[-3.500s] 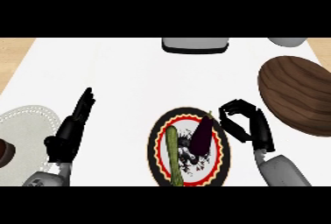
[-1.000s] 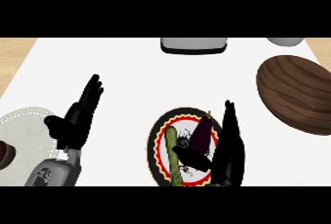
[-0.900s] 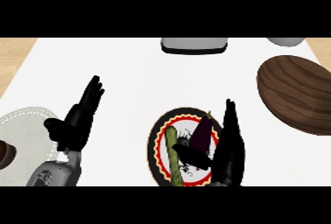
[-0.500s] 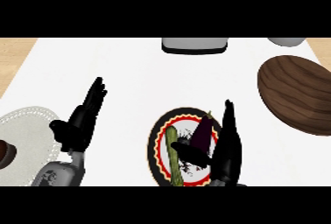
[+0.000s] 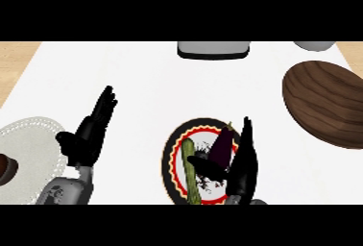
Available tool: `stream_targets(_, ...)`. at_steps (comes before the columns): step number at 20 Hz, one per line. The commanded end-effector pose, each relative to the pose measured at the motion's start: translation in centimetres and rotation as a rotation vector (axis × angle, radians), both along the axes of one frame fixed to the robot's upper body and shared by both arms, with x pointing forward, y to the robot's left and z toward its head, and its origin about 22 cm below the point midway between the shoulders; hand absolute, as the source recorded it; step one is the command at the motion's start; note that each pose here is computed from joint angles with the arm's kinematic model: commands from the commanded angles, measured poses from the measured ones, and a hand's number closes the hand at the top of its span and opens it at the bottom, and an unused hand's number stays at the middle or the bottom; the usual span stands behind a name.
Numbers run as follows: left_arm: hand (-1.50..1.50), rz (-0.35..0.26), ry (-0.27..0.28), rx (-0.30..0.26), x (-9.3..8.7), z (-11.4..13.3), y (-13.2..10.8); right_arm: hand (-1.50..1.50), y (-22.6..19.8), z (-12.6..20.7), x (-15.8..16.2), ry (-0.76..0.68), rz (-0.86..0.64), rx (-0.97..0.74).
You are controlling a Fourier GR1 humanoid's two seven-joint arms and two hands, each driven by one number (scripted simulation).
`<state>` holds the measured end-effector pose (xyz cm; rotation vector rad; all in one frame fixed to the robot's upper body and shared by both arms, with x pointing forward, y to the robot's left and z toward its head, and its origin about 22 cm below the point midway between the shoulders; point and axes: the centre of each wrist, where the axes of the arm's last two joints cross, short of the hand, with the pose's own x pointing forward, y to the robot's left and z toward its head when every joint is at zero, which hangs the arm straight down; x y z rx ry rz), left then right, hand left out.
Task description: Pick the eggplant from the plate and place it in the bowl
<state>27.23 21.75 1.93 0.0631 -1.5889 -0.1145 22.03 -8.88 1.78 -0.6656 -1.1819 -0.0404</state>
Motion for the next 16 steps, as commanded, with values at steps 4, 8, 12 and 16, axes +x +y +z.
stream_targets(4, 0.00, -0.007, -0.009, 0.006, -0.7, 1.6, -0.5, -1.50, -0.4, -2.9, 2.3, 0.077, -0.067, -0.014)
stream_targets(8, 0.00, -0.006, 0.011, -0.007, 1.5, 0.4, -0.8, -1.50, -0.8, -3.5, 0.9, 0.153, -0.089, -0.077)
stream_targets(12, 0.00, -0.009, 0.001, -0.016, 0.3, 1.4, 0.1, -1.50, -1.5, -4.7, 1.9, 0.190, -0.050, -0.097)
stream_targets(16, 0.00, 0.014, -0.019, -0.003, -0.6, 1.1, -0.5, -1.50, -1.5, -5.2, 0.7, 0.159, -0.038, -0.040)
